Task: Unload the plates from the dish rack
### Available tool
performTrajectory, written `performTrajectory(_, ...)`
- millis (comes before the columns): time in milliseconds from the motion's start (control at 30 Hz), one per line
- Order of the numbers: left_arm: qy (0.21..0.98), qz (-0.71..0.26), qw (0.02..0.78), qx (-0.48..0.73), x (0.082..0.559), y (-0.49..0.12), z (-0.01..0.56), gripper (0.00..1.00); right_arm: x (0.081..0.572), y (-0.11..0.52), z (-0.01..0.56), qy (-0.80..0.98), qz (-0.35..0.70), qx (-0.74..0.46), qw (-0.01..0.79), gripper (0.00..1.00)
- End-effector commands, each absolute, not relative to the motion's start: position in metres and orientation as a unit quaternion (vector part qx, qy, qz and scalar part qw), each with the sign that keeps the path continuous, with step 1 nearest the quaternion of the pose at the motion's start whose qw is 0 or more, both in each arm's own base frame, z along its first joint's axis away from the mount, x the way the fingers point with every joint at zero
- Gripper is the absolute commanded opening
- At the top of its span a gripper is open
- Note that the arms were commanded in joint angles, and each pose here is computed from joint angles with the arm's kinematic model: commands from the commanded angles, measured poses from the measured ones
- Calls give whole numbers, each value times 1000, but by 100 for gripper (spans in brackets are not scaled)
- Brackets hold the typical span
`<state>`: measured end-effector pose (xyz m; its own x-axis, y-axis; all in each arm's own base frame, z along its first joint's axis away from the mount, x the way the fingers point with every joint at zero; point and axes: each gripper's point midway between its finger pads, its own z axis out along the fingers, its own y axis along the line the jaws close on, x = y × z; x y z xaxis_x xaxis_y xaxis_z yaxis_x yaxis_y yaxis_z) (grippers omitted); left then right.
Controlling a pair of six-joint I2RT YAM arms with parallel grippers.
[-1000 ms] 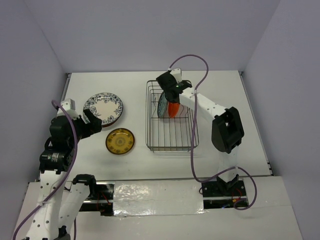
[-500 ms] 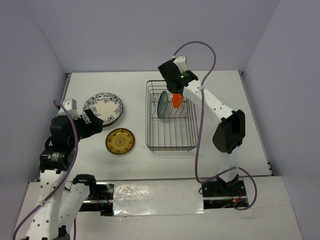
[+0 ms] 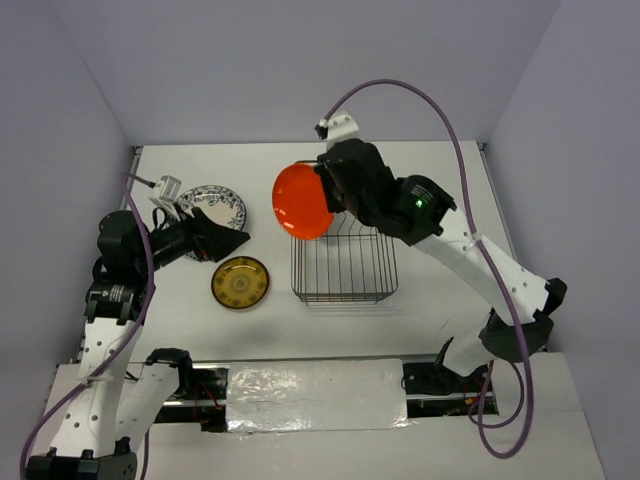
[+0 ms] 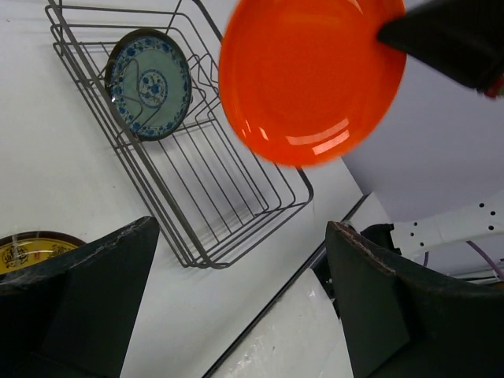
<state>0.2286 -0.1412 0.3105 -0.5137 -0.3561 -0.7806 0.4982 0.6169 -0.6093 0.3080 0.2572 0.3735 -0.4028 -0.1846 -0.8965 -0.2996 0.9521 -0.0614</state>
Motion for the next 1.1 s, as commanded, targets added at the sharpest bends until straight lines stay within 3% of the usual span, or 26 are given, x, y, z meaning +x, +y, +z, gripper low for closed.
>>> performTrajectory(0,735,-446,505,71,229,-146,334,100,271,292,377,815,173,-209,512,0)
performTrajectory(133,749,-448,483,72,230,-147,316,99,237,317,391,775,304,-229,505,0)
performTrajectory(300,752,-463,462,74,232,-152,299,95,215,334,404,737,388,-247,495,0)
performTrajectory(467,739,-499,441,96,224,-161,298,76,218,345,396,740,400,-238,485,0)
performTrajectory(533,735,-504,443,99,223,-162,298,40,220,350,387,744,403,-232,480,0)
performTrajectory(567,736,-499,448,97,224,-161,299,26,220,351,384,744,405,-231,478,0)
performTrajectory(600,740,-491,450,97,226,-160,297,1,219,354,383,743,412,-230,474,0)
performTrajectory(667,757,-475,441,81,228,-156,289,0,218,356,379,741,419,-229,472,5)
performTrajectory(733,777,-446,441,53,232,-147,277,0,220,355,369,748,412,-225,470,23)
performTrajectory(767,784,-431,446,37,233,-142,275,0,224,350,367,752,400,-216,477,41)
performTrajectory(800,797,-392,459,-3,244,-129,266,0,227,345,363,757,387,-211,482,45)
performTrajectory(867,822,-344,448,-67,245,-110,245,0,243,313,353,783,320,-158,510,53)
performTrajectory(1067,861,-217,399,-228,255,-60,168,0,239,258,341,789,271,-106,541,58)
